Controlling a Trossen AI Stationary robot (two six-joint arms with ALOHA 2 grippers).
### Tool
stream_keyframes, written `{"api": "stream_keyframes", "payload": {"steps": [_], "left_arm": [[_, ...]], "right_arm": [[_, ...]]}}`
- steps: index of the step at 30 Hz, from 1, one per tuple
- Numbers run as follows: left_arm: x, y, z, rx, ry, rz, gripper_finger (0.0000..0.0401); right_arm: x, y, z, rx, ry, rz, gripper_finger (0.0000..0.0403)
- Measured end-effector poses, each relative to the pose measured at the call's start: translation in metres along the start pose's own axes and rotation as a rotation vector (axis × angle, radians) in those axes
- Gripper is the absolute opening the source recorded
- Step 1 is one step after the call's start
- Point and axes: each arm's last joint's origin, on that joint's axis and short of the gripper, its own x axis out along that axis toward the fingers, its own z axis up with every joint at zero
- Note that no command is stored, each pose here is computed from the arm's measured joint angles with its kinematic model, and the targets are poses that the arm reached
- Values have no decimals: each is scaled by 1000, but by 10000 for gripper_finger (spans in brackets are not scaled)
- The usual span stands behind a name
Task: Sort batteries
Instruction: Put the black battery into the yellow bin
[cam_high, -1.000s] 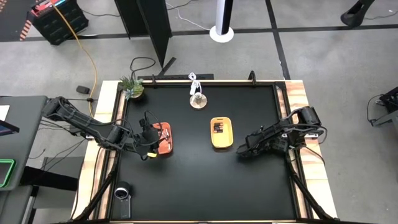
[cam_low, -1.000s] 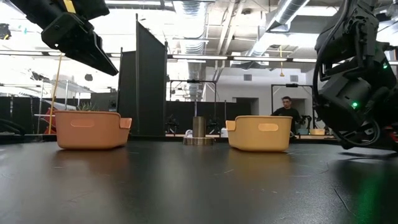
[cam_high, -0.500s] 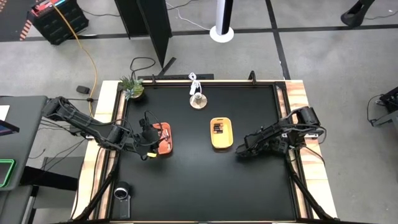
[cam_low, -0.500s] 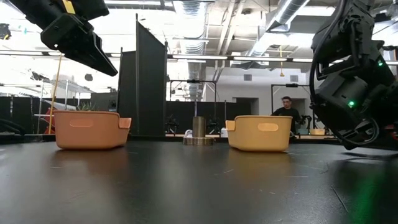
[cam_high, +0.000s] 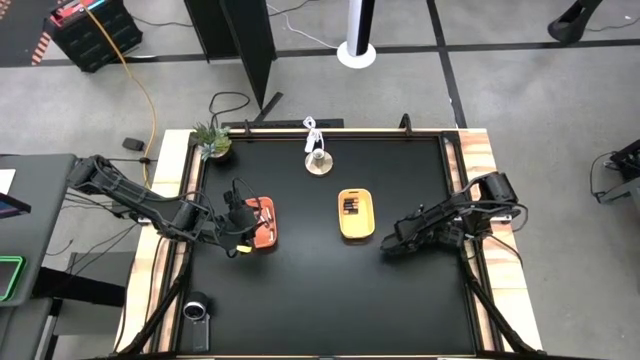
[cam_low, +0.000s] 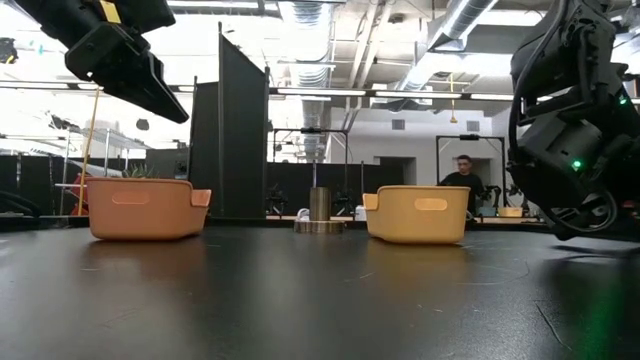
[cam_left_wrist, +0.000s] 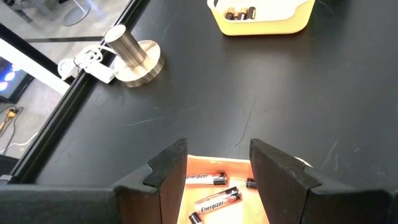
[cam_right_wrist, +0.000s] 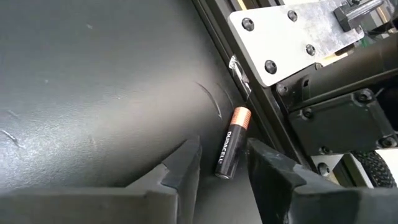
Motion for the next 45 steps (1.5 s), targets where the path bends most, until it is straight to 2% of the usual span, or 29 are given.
{"api": "stream_keyframes", "payload": {"steps": [6,10,15,20,25,29,31,35,37,40,45], "left_arm": [[0,0,-1,3,5,2,169],[0,0,-1,2,6,2,169],[0,0,-1,1,5,2,169],[0,0,-1,0,5,2,169],[0,0,-1,-1,4,1,169],[0,0,-1,-6,4,1,169],[0,0,0,-7,4,1,169],[0,0,0,-11,3,1,169],[0,0,0,-14,3,1,169],[0,0,-1,-17,7,2,169],[0,0,-1,-20,7,2,169]], "right_arm": [[2,1,-1,-1,6,16,119],[-6,3,-2,-45,-2,26,103],[-30,2,-1,-79,-12,18,114],[-49,2,2,-185,-41,59,141],[-86,10,6,-559,-23,133,165],[-124,8,20,-877,-27,132,174],[-133,11,26,-1062,17,182,175],[-130,20,34,-1402,154,181,176],[-120,23,34,-1532,192,152,178],[-106,26,34,-1660,215,107,187],[-74,27,27,-1812,278,-51,215]]}}
